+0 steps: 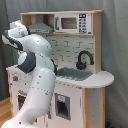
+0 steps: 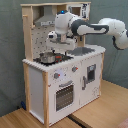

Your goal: Play with the kitchen

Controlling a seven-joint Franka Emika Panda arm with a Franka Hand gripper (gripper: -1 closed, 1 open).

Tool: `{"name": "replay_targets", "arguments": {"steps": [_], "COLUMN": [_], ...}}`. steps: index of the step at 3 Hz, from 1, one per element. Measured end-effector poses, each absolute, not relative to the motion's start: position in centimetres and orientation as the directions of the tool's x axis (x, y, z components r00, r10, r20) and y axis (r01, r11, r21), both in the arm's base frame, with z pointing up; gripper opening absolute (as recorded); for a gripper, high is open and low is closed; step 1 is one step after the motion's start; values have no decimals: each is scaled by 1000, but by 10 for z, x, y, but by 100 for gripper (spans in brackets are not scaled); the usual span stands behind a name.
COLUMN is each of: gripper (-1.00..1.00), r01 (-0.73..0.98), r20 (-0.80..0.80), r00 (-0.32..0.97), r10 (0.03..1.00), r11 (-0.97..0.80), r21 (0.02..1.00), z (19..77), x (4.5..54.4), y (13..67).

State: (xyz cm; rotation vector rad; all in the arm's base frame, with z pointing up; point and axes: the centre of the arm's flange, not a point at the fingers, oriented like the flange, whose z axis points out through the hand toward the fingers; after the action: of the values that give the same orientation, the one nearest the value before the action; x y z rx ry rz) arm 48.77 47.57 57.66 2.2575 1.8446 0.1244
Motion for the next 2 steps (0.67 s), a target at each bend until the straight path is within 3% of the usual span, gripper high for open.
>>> {"name": "replay_targets", "arguments": {"steps": [2], "gripper": [100], "r01": [955], "r20": [9], "r00": [107], "r10": [994], "r11": [-105], "r21": [278], "z": [555], "x": [510], "y": [498]}}
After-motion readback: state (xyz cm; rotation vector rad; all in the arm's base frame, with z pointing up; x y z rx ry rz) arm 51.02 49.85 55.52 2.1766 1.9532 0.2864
